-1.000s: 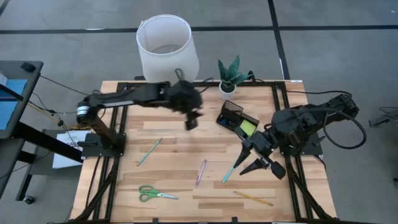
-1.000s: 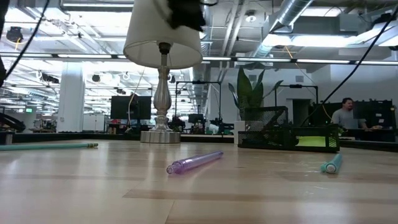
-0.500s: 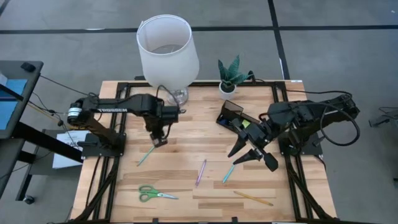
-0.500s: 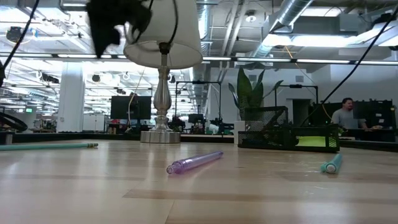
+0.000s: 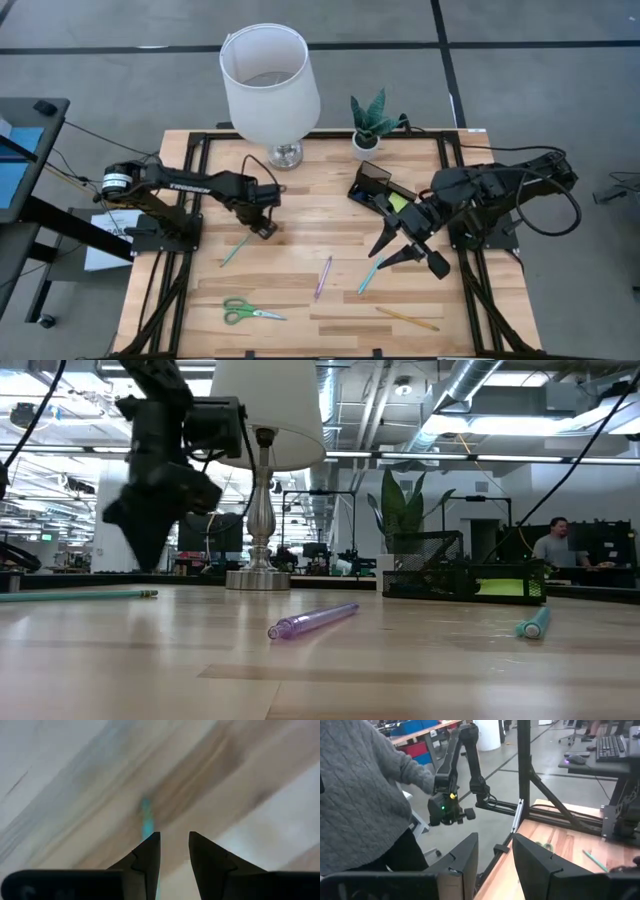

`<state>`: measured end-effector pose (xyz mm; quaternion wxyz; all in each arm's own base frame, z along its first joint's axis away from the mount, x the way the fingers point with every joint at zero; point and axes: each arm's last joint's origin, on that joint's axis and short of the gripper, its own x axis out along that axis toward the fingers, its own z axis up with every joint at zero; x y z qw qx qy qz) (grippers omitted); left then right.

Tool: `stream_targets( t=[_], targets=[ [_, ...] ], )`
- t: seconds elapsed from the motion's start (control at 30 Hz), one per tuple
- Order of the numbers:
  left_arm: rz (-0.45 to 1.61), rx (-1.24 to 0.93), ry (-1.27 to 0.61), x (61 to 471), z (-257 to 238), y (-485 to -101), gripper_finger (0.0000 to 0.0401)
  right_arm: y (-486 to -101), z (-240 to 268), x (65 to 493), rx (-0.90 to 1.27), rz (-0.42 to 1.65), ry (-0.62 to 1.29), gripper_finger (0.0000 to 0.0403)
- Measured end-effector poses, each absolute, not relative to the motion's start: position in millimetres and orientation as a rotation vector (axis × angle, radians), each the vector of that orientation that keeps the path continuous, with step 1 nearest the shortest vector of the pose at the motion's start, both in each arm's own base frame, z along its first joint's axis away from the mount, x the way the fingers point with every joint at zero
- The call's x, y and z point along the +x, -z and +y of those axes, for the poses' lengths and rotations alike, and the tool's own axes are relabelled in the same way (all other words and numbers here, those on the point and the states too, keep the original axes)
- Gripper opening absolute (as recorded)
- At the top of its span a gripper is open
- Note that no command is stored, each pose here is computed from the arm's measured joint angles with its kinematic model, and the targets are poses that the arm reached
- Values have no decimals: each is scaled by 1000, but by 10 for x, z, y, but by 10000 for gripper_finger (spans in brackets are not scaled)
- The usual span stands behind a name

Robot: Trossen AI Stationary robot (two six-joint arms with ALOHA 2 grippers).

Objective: Pick and place office supplies into organizer
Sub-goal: Put the light blue pencil into the black organizer

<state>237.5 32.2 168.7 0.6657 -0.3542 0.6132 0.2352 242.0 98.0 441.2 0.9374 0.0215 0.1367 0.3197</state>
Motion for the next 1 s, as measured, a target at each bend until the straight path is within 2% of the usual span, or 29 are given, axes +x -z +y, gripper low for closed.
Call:
stream_targets(
  t=[0.23,0.67,1.0],
  targets=[
    [1275,-681,-623,2425,384,-1673,93,-4412,982,2419,44,279,-654,113],
    [1299,-662,-642,2401,391,-1634,93,-4410,981,2419,44,282,-653,113],
    [1395,-672,-652,2446,391,-1429,93,-4401,981,2418,45,292,-653,113]
  ],
)
